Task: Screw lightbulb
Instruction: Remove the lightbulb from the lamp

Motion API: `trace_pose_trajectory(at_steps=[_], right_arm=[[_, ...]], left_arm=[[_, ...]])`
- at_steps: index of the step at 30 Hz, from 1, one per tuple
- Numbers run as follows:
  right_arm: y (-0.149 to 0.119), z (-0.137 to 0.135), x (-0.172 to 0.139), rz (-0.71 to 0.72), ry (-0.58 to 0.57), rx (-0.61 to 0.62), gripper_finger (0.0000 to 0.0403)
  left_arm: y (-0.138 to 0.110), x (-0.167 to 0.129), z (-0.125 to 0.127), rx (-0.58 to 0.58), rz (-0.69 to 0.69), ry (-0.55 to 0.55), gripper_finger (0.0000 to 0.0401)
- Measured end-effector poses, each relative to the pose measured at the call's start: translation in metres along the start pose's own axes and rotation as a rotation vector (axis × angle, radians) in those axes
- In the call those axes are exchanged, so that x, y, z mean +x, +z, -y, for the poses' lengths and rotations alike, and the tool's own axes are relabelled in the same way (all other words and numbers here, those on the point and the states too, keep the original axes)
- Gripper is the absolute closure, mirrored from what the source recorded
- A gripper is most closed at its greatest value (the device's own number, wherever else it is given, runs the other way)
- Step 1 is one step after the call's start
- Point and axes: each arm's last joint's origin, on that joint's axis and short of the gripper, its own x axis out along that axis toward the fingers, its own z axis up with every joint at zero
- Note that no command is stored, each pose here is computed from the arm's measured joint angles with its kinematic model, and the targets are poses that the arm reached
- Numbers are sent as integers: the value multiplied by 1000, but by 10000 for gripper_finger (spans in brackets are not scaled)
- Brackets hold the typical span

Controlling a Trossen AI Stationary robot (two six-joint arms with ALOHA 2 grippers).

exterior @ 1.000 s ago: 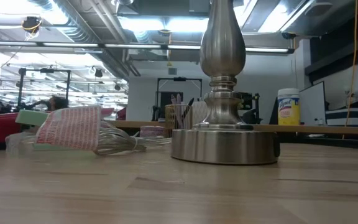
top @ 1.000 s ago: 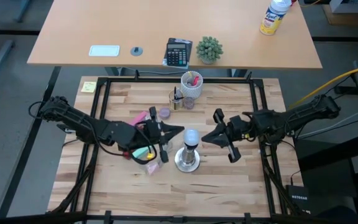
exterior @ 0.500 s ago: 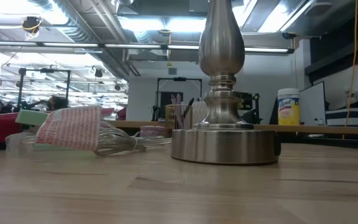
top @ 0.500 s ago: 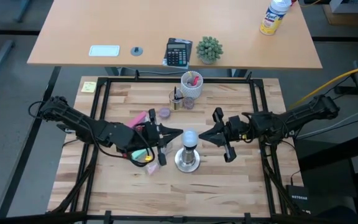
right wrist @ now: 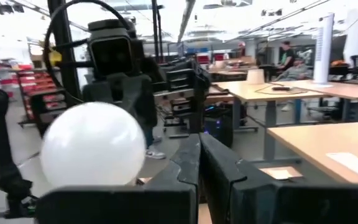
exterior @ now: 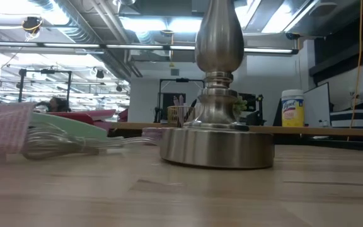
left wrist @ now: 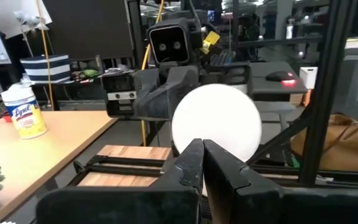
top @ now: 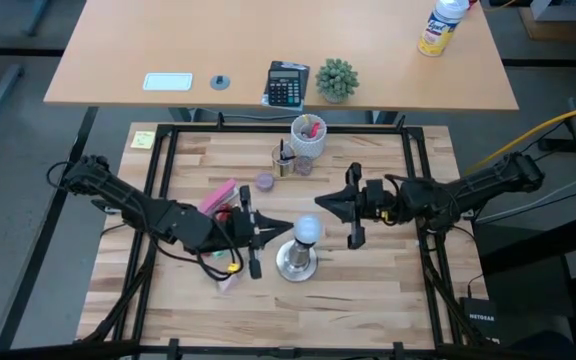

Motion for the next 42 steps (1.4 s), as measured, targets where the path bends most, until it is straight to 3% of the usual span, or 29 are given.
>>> trace_pose_trajectory(at_steps=[10,17,21,42], right_arm=[[12,2,-7,49,4,-15,389],[23,-3,-17,80,281,103,389],[20,-10,-17,48,370,161,389],[-9,-29,4,11,213,138,389]], left_arm=[[1,-6,3,54,-4,110,398],[6,-6,1,72,30,136,398],[8,-7,0,87,40,146,398],[3,-7,2,24,7,126,398]])
